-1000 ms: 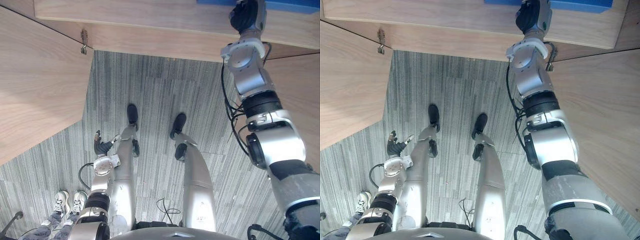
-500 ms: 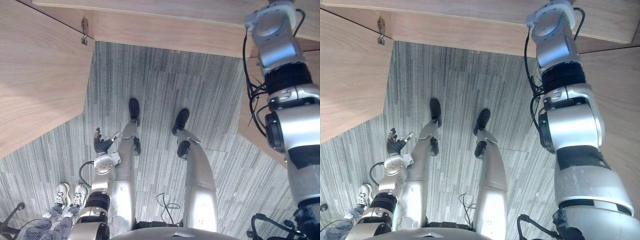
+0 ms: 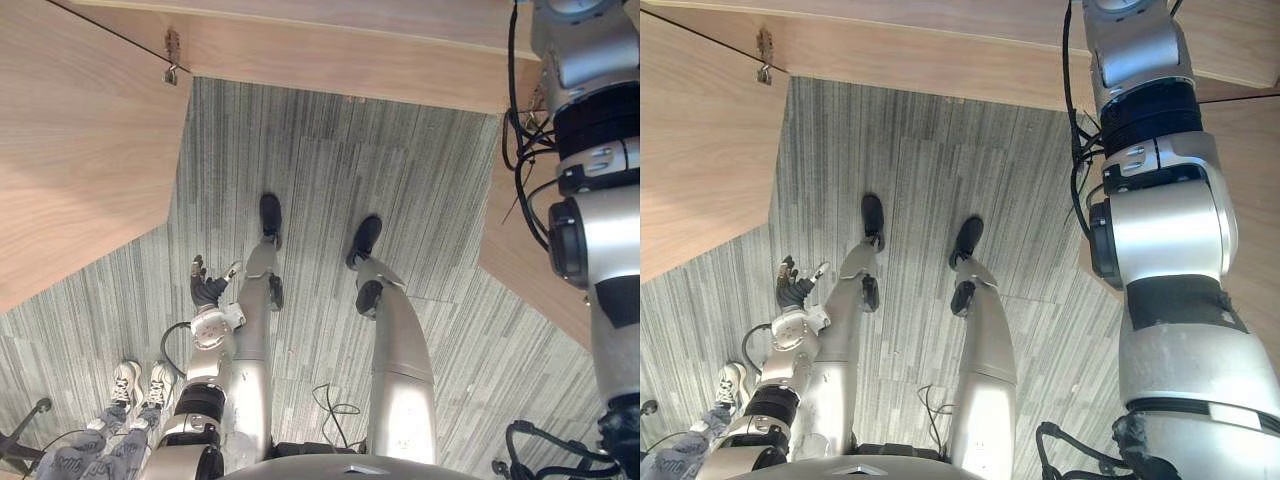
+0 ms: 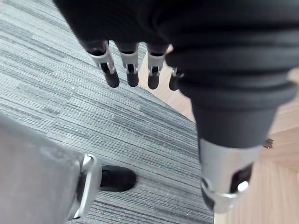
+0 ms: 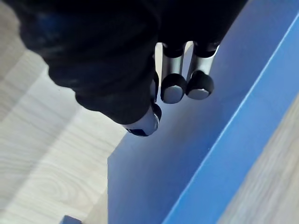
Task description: Walk over to the cabinet, pick up the folder, carry it to the office cabinet, place the folder inside the office cabinet, then close the office cabinet door
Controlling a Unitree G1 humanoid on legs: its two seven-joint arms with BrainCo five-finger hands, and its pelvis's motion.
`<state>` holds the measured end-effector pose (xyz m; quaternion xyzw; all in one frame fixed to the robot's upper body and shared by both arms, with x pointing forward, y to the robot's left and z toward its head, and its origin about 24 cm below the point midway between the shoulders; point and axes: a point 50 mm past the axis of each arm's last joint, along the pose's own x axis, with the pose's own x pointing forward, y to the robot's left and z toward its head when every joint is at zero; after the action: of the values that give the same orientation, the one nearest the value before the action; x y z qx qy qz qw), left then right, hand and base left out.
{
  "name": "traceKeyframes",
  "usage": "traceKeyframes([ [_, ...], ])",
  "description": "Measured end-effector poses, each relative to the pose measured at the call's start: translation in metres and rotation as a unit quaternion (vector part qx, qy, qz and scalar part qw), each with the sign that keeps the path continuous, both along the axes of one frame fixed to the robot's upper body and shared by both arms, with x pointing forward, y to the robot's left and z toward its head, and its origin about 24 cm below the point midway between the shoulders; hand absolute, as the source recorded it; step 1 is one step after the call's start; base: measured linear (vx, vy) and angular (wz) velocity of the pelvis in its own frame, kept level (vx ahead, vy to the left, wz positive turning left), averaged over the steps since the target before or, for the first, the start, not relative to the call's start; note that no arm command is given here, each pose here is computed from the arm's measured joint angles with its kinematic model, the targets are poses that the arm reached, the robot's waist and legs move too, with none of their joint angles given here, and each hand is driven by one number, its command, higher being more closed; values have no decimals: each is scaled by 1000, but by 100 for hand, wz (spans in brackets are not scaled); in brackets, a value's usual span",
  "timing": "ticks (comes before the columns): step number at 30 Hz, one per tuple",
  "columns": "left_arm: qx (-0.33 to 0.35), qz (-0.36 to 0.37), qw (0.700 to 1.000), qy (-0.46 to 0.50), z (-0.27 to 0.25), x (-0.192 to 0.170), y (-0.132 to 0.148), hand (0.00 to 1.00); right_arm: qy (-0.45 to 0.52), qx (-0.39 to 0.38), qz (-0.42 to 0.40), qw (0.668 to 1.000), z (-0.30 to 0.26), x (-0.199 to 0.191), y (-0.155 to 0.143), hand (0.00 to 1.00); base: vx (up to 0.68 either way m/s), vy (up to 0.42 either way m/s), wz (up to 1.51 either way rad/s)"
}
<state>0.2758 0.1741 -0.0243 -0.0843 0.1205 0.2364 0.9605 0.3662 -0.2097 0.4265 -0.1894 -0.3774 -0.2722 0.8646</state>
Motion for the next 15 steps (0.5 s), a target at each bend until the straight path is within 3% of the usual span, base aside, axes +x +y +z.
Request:
traceKeyframes([
  [6, -2, 1, 1000, 2, -1, 0, 0, 0, -1, 16, 4, 1000, -33, 2, -10, 100, -19, -43, 0],
  [15, -7, 12, 1000, 9, -4, -2, 3, 0, 31, -39, -46, 998, -71, 8, -9, 100, -13, -44, -3],
])
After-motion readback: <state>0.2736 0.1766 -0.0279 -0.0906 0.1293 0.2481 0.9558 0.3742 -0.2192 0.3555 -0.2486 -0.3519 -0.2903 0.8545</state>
